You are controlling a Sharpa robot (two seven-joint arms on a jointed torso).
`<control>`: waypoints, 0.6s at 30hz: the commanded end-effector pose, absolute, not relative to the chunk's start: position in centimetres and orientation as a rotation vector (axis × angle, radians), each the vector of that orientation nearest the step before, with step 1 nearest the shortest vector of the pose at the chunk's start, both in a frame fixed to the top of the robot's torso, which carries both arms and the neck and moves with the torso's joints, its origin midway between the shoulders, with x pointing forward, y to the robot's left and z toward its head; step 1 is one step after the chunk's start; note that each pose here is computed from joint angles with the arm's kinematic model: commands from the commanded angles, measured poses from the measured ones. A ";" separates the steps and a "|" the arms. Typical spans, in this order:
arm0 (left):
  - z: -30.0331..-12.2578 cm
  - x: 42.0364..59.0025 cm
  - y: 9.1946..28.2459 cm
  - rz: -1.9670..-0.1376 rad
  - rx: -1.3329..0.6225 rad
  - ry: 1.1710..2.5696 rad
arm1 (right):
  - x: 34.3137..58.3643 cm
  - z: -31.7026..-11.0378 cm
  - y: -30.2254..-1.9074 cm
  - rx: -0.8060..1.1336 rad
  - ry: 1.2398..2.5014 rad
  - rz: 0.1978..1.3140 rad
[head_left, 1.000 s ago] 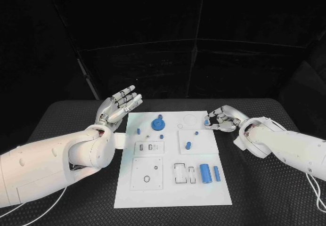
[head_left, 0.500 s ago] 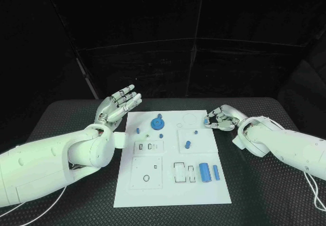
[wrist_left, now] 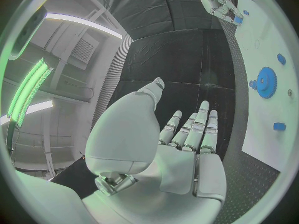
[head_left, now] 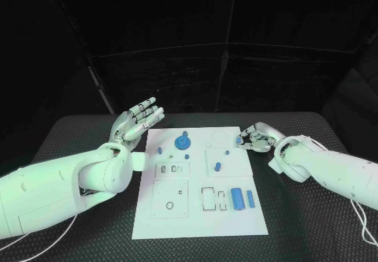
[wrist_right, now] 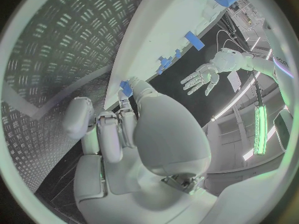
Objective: Assemble the parts on the task board
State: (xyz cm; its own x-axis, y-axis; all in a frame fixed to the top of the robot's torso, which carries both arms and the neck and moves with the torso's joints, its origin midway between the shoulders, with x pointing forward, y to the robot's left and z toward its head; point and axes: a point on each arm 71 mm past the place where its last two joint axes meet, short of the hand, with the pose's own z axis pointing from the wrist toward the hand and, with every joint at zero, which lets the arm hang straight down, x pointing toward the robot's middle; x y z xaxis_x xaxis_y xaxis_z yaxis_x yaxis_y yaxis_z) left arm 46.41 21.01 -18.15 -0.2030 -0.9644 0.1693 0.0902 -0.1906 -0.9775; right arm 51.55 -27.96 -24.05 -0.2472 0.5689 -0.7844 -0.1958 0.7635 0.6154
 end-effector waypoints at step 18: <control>-18.0 46.4 20.9 -1.554 -1.145 1.174 | 51.6 -23.3 -27.6 0.301 1.566 0.753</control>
